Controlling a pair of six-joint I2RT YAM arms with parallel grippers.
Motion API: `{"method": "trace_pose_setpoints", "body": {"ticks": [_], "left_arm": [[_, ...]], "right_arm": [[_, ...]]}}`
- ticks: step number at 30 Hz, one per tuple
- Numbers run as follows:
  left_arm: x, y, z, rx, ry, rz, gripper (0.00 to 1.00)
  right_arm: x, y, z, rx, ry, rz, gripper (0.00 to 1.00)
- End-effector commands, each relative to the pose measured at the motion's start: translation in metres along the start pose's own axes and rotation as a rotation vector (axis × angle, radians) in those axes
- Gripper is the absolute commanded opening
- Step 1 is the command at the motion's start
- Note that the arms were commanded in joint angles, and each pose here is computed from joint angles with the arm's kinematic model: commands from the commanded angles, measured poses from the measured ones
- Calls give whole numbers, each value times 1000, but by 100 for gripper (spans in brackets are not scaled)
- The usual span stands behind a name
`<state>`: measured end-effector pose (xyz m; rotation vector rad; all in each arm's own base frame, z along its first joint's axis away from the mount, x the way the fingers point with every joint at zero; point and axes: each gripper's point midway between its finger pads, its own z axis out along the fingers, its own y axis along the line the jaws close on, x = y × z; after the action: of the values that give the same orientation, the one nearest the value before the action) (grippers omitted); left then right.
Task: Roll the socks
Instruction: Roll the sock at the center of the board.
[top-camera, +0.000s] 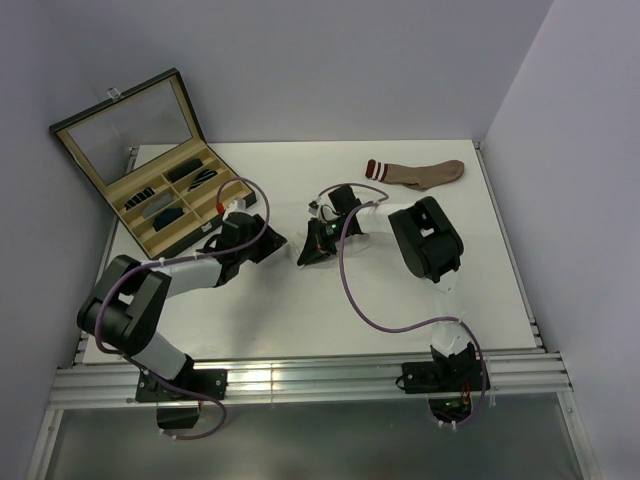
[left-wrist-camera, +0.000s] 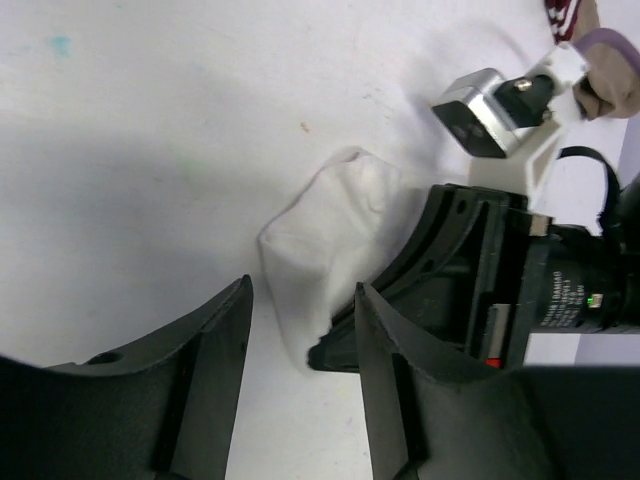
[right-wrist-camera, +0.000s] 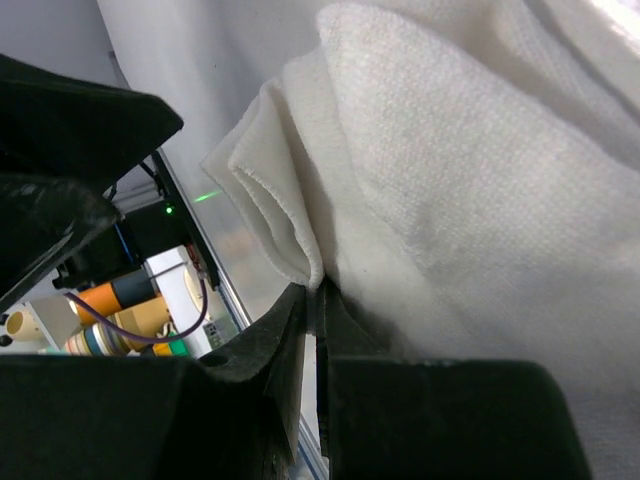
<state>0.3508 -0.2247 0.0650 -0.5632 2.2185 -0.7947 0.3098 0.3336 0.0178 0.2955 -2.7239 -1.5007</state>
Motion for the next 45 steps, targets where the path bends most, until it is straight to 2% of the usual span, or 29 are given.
{"method": "trace_pose_setpoints", "body": {"ticks": [1,7,20,31,37,40,45], "left_arm": [[-2,2,-3,47,8,43,50],[8,8,9,54,59,75,45],[27,20,30,40,131,73,47],[34,50,35,-111,154,57,37],[42,66,33,-244,163,72,37],[44,78,32,-328,161,68,35],[45,92,29,-444,153,74,28]], "right_arm": [[-5,-16,3,66,-11,-11,5],[-5,-14,2,61,-9,-17,4],[-5,-15,3,61,-6,-16,4],[-6,-13,3,56,-6,-15,4],[-6,-13,2,58,-4,-16,4],[-6,-16,1,76,-6,-16,6],[-10,-15,-6,128,-28,-36,22]]}}
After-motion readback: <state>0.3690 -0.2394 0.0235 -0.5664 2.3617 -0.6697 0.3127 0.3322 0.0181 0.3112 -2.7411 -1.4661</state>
